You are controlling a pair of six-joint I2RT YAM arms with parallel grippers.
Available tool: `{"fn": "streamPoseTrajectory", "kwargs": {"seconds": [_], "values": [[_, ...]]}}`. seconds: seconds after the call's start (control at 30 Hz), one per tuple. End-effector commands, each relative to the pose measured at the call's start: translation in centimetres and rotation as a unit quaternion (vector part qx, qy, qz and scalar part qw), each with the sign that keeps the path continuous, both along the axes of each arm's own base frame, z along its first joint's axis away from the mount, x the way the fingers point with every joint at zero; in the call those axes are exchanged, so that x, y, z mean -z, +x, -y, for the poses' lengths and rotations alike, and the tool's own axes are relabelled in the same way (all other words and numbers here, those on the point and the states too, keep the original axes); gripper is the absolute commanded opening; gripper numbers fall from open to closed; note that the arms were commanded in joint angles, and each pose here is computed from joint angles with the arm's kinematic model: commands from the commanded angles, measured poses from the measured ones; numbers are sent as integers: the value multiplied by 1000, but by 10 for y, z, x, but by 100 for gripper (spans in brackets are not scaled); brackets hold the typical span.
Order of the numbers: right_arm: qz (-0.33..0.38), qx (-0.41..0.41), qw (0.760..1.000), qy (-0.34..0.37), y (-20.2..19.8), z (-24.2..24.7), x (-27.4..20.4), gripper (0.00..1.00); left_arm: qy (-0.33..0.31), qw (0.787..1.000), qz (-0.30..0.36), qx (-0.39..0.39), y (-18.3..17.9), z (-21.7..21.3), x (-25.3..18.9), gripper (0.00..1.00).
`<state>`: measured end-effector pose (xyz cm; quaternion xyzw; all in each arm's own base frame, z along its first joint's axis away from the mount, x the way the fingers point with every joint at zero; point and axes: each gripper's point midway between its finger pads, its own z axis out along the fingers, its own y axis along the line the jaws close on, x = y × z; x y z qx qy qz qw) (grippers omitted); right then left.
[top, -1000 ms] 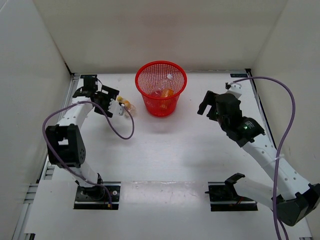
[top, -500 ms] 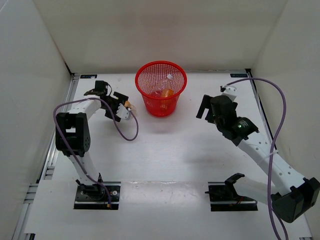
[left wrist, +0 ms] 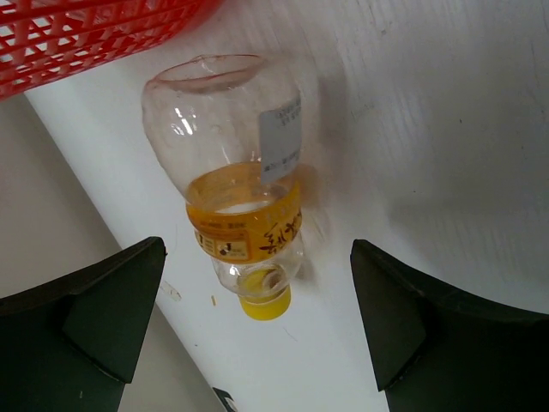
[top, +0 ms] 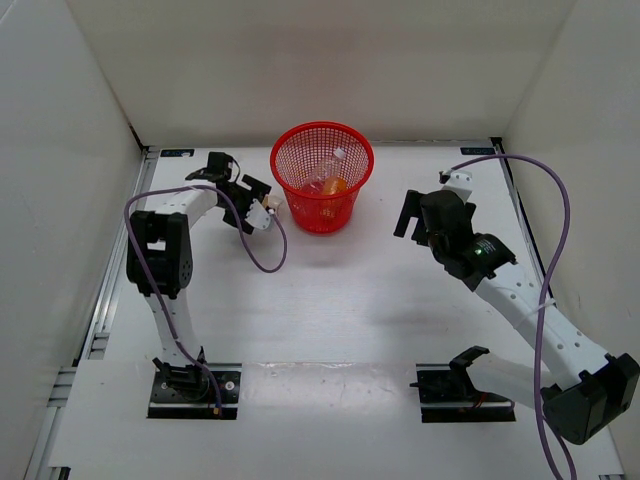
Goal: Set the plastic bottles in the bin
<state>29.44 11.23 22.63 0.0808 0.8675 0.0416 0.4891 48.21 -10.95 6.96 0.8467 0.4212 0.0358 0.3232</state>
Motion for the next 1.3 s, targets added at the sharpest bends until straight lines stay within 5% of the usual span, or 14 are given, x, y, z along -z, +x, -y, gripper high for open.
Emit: {"fn": "streamPoseTrajectory", "kwargs": {"seconds": [0.0,0.13,0.27,0.43,0.63,0.87,0.93,1.0,1.1,1.27], "values": [[29,5,1000,-3,7,3,-19,100,40,992,64,100,7,14,-11,100],[29,3,1000,-7,7,4,-19,100,32,997,31,67,13,29,2,98],[25,0,1000,-14,5,5,-17,100,6,1000,1,7,30,39,-3,82],[35,5,999,-11,2,9,-22,100,25,996,-86,-8,13,36,12,77],[31,5,999,-14,1,10,-18,100,41,990,-132,-21,-14,26,26,50],[36,7,999,-6,1,9,-23,100,-6,978,-179,-111,-37,12,-21,30],[42,14,999,-2,1,11,-27,100,-61,969,-187,-149,-46,5,-52,22],[47,16,999,5,-1,12,-30,100,-154,945,-196,-213,-41,-2,-83,10],[47,16,999,5,-1,12,-30,100,-267,911,-188,-253,-31,-8,-145,10],[49,36,998,28,-5,15,-32,100,-440,822,-174,-316,-12,-34,-277,11]]}}
